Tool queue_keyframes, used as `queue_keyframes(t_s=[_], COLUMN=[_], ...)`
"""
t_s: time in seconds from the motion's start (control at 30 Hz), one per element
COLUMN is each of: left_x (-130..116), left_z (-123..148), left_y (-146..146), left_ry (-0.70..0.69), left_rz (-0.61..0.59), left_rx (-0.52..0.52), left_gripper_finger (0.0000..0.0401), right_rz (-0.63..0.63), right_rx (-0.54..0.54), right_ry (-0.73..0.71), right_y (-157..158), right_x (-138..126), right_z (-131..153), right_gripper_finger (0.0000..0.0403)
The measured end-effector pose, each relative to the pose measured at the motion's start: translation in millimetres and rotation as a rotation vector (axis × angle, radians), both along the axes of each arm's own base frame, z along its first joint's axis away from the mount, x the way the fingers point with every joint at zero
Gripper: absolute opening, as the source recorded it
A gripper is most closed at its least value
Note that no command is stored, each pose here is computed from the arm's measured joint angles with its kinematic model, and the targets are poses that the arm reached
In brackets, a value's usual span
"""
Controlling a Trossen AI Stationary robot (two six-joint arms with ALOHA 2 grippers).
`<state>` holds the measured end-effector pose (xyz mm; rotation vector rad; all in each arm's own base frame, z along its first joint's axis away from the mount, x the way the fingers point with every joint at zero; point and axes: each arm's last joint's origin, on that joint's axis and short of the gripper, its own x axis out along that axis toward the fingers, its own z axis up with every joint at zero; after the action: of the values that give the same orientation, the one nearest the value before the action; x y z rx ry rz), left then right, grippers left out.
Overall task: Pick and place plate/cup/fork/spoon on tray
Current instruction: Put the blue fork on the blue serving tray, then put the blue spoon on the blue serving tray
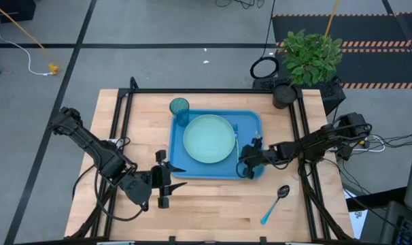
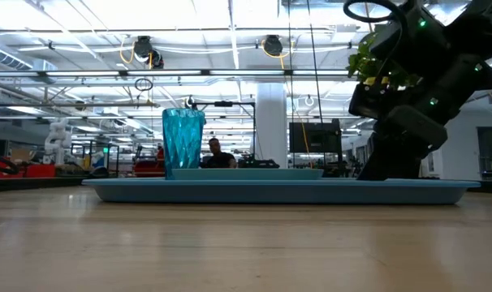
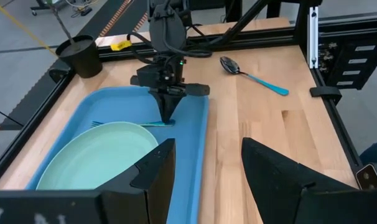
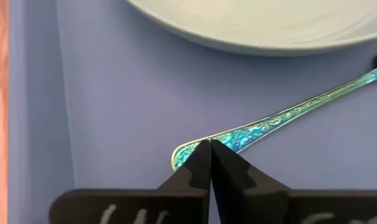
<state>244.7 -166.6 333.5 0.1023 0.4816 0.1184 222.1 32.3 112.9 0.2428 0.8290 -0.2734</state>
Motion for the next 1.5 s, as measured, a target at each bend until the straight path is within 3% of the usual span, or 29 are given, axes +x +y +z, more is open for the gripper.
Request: queue_keyframes(t_s=[0.9,1.23,1.5], left_x=[0.1,0.2,0.6], left_z=[-0.1,0.1,0.9], left_y=[0.0,-0.1,-0.5], left_ry=[-0.002,-0.003,-0.012], left_rz=[0.005,0.005,0.004], left_rx=[-0.008,-0.009,-0.014], left_gripper_finger=[0.0186,0.0186,0.0186], right_rz=[-0.055,-0.074,-0.198], right_rx=[0.028,0.05,0.204], right_ry=[-0.019,-0.197,-0.355], right_y=[-4.3,-5.5,4.3], right_x=[4.8,0.7,-8.9], right_z=[-5.0,30.8,74.8], right_gripper_finger=[0.0,0.0,0.0])
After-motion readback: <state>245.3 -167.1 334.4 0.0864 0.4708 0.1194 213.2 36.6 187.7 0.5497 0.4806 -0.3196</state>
